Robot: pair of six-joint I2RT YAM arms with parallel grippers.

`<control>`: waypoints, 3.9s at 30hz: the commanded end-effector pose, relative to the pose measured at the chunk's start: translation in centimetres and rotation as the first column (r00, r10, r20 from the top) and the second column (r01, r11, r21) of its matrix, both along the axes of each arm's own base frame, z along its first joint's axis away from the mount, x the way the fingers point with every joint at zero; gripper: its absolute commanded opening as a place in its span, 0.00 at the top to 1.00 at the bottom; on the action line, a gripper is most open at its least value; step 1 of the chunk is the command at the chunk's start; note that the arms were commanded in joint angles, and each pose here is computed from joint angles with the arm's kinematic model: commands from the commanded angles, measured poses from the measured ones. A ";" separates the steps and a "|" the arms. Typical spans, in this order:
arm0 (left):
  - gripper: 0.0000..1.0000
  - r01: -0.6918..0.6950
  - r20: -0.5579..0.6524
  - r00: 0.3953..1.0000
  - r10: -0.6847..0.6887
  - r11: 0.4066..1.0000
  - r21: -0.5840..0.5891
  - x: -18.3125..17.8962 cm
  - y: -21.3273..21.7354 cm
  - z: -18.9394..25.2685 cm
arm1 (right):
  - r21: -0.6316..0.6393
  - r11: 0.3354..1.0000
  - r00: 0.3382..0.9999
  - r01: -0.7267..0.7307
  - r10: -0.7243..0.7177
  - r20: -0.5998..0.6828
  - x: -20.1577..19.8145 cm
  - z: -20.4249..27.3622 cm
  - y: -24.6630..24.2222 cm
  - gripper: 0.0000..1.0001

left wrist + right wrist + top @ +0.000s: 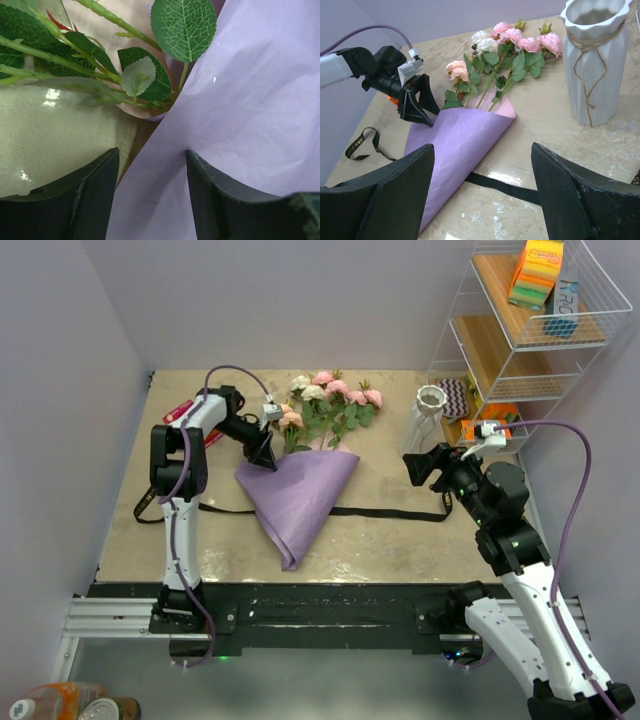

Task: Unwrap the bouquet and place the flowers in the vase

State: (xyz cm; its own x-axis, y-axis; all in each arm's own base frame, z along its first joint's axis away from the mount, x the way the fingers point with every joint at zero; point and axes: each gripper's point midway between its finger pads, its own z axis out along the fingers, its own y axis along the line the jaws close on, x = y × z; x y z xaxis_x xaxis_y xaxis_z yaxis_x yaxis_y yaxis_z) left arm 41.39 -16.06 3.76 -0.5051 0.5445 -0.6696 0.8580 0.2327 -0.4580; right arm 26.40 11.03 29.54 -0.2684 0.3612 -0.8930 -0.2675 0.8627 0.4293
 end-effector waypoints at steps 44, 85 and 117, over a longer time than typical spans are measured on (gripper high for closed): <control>1.00 0.166 0.225 0.968 -0.114 0.959 -0.228 -6.9 -18.1 20.7 | 0.052 0.998 0.989 0.024 -0.031 0.147 -2.4 6.9 -1.2 0.22; 0.94 -0.299 0.399 0.907 0.134 0.873 0.385 -7.0 -2.5 4.0 | 0.028 0.998 0.986 0.047 -0.051 0.158 -3.4 6.2 -2.0 0.14; 0.39 -0.268 0.295 0.941 0.168 0.900 0.343 -6.8 -3.0 4.2 | 0.033 0.999 0.984 0.019 -0.024 0.174 -3.7 6.7 -1.6 0.15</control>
